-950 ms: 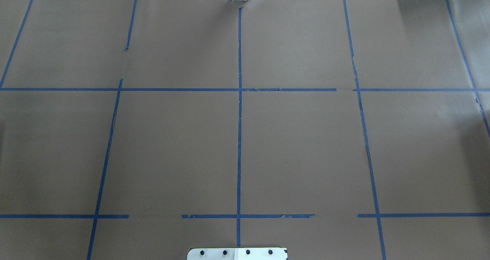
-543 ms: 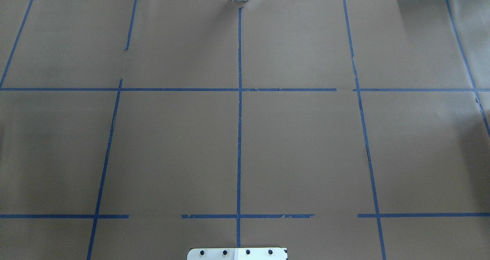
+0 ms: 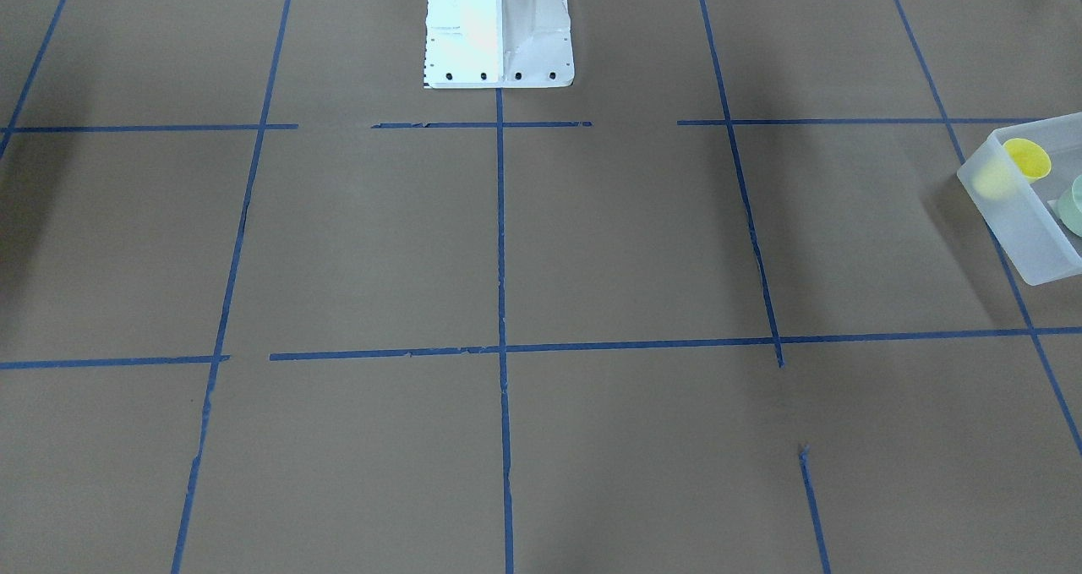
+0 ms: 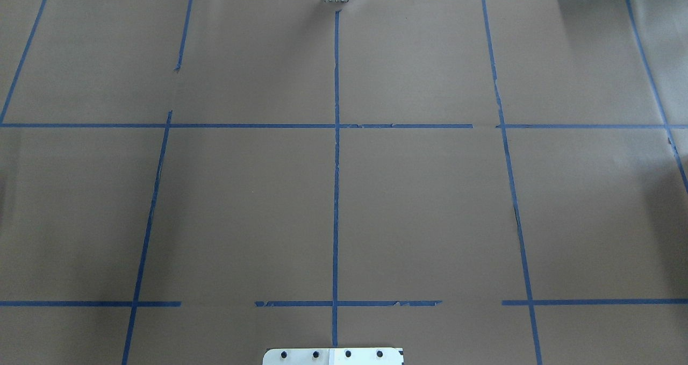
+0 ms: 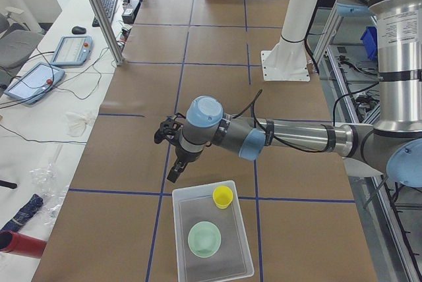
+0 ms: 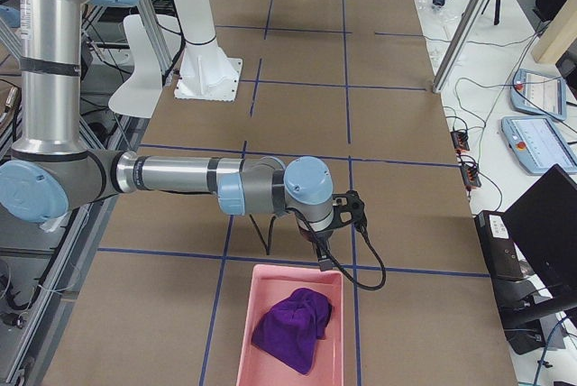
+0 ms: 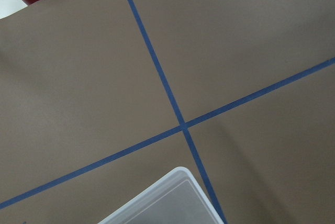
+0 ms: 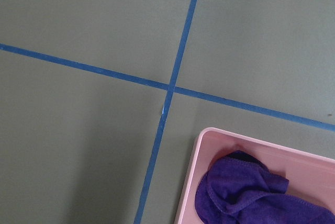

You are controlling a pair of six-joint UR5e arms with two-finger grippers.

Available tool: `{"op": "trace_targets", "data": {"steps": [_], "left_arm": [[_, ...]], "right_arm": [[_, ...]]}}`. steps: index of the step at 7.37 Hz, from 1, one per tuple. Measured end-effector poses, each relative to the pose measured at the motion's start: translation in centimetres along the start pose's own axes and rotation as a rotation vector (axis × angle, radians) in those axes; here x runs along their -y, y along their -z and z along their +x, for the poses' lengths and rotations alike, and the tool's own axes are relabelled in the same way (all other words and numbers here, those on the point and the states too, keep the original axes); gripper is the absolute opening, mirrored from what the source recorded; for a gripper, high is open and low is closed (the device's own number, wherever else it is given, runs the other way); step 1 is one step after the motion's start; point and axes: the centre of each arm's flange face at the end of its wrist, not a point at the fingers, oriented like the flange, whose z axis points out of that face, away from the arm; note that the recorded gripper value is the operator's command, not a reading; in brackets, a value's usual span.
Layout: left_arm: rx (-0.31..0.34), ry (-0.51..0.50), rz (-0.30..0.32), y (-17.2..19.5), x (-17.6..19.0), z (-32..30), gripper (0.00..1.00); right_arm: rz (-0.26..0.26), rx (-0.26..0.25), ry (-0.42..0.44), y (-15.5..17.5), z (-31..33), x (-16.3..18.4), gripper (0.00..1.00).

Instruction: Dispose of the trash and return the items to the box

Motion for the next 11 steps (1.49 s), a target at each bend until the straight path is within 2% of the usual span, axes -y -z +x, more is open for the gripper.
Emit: {"op": "trace_targets", "data": {"steps": [2,3,5,7,8,11], "left_arm": [[-0.029,0.073,-0.124,-3.0,-2.3,-2.4,1.00],[-0.038,0.107,-0.164,-3.7,-4.0,-2.9,1.00],[-0.051,0.163,-0.220,-4.2,-6.5,-3.2,1.00],[-0.065,0.233,-0.303,-3.2,-1.9,-3.1,1.00],[-0.067,0.234,-0.316,-2.7,-0.3,-3.0,1.00],[-0.062,0.137,-0.243,-3.0,-0.8,-3.0,1.00]], "right_arm": [[-0.052,0.006,-0.045,-0.8,0.5,-0.9,1.00],[-0.105,0.010,-0.098,-0.9,0.6,-0.8,1.00],[-0.159,-0.011,-0.119,-0.3,-0.2,-0.1,1.00],[-0.183,-0.014,-0.096,-0.9,-1.3,0.4,1.00],[-0.186,-0.011,-0.090,-1.1,-1.6,0.5,1.00],[-0.192,-0.005,-0.078,-1.5,-2.2,0.8,1.00]]}}
